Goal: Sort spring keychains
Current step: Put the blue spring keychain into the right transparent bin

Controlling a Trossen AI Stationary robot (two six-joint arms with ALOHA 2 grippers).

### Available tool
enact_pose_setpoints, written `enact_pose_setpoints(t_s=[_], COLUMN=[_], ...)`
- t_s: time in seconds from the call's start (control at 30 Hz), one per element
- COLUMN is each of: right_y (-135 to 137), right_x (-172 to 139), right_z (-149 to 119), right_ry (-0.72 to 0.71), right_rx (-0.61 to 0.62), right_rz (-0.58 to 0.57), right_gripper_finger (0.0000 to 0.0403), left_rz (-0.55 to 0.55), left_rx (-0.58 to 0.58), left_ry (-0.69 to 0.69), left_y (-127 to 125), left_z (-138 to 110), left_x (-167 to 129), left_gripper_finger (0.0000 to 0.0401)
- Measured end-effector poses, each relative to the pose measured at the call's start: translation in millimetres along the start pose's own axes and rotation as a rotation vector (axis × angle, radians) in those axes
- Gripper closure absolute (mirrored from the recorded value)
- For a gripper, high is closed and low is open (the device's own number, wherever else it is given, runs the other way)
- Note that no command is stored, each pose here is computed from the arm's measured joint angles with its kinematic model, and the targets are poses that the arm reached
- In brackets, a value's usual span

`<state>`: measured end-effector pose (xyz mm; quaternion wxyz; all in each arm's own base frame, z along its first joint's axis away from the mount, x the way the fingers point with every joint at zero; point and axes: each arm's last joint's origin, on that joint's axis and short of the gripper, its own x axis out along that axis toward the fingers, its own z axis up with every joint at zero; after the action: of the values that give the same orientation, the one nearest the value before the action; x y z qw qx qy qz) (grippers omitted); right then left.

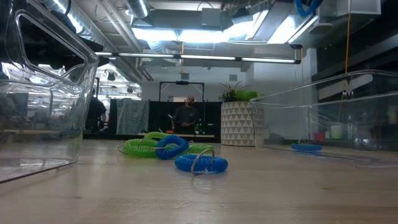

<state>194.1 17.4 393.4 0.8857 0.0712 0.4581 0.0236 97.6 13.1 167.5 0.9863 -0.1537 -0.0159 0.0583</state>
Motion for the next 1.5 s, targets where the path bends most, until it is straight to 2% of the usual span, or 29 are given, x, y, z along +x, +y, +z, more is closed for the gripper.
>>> enact_pose_setpoints(t_s=[0.2, 0.43, 0.73, 1.17, 1.5], right_y=[-4, -8, -10, -32, -39], right_x=[10, 37, 67, 79, 83], right_z=[-14, -25, -29, -21, -21], right_ry=[0.034, 0.088, 0.032, 0.02, 0.049], right_rx=[0.061, 0.062, 0.063, 0.063, 0.059], right_rz=[-0.046, -0.061, -0.046, -0.101, -0.087], right_gripper_finger=[0.0396, 0.0396, 0.0396, 0.0391, 0.0388], left_rz=[0.0, 0.0, -0.001, 0.0, -0.001], left_rx=[0.0, 0.0, 0.0, 0.0, 0.0], left_ry=[0.0, 0.0, 0.0, 0.0, 0.0], left_y=[0, 0, 0, 0, 0], left_z=[0, 0, 0, 0, 0], left_x=[0, 0, 0, 0, 0], left_gripper_finger=[0.0223, 0.0223, 0.0223, 0.0223, 0.0223])
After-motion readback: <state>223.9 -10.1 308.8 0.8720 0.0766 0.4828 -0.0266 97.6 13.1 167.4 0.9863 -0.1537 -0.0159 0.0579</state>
